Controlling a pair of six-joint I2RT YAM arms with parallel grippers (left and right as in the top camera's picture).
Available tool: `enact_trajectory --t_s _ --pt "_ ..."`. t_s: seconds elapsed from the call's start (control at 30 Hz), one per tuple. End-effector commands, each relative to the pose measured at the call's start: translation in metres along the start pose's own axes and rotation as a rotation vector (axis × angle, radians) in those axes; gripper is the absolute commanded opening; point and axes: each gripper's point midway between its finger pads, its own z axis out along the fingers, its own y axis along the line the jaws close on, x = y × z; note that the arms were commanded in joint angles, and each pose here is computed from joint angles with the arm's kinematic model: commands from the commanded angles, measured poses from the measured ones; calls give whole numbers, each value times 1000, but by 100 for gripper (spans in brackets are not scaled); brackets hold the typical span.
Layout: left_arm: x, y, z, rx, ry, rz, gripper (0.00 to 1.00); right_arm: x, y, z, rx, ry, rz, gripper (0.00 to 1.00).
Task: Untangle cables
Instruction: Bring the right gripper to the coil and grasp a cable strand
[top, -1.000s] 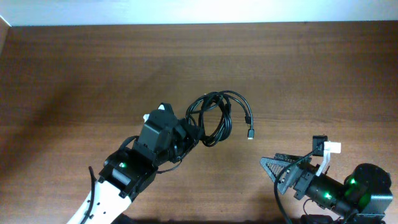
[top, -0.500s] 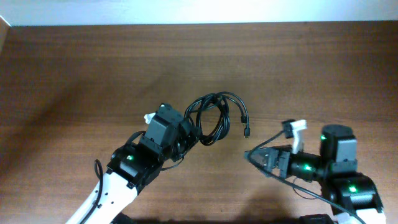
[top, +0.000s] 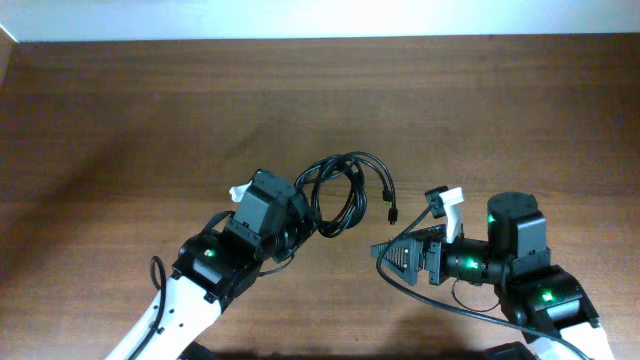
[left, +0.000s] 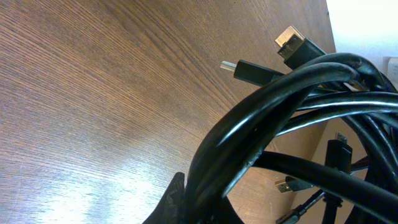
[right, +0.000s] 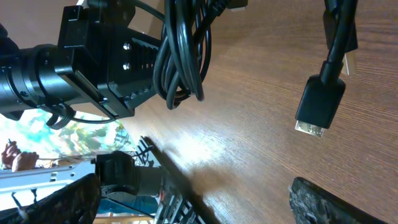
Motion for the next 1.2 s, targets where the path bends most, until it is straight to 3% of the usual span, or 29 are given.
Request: enact_trajectory --t_s 0.0,0.77,1.0,1.17 --pt "-4 -9 -5 23 -17 23 0 -2 3 0 -2 -4 -8 95" --pt "-6 -4 -5 -1 -31 20 0 -3 -1 0 21 -10 -6 96" --pt "-6 -5 -5 3 -32 21 0 -3 -2 1 22 -5 -84 96" --pt "-3 -10 -5 25 -10 12 0 -5 -5 3 23 -3 -80 89"
